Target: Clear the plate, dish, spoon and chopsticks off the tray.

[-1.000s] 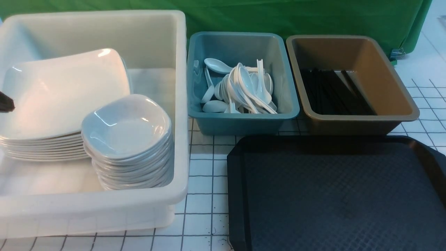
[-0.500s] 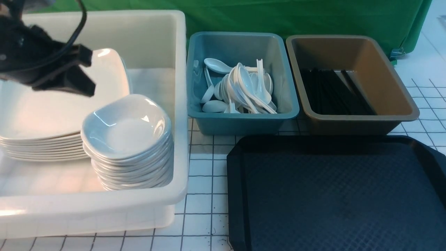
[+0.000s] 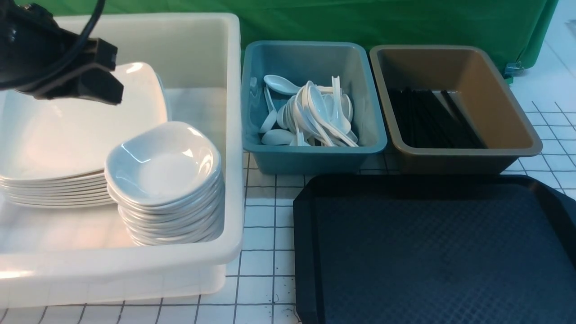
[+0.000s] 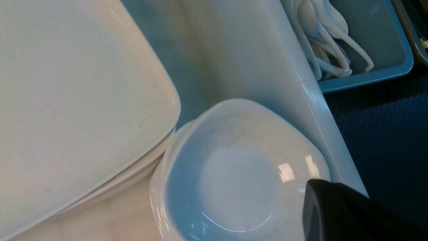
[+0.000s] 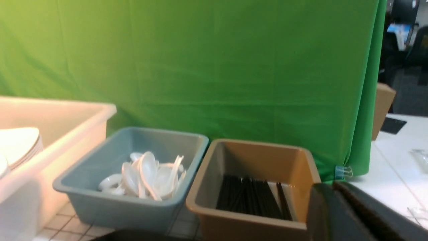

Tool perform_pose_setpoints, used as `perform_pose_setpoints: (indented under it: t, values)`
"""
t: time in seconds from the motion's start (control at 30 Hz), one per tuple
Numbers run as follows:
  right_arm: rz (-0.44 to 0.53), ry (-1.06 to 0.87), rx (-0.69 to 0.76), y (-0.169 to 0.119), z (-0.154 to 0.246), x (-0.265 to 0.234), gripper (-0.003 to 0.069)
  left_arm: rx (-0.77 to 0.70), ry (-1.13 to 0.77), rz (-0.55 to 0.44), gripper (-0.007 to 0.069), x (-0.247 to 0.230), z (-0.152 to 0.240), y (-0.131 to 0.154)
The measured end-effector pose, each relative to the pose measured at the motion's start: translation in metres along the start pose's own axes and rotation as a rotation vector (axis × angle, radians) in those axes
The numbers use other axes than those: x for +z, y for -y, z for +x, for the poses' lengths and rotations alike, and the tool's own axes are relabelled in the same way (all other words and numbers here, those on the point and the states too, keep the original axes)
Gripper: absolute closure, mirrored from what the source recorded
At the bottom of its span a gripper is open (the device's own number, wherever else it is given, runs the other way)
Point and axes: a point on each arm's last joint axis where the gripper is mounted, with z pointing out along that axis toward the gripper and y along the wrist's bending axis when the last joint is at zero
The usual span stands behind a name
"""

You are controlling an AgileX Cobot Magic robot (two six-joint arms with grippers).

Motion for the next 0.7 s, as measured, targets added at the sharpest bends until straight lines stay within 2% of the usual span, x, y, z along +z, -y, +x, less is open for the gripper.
perform_pose_setpoints:
  t: [0.53,0.7]
  values:
    - [0.000,0.007,0.004,0.000,0.003,0.002,0.0623,0.006,0.021,-0.016,0.0628,0.000,-0.002,-0.001]
    - [0.005,-0.050,-0.022,-0.001,0.039,0.013,0.0609,0.006,-0.005,-0.008,0.0628,0.000,0.000,-0.001]
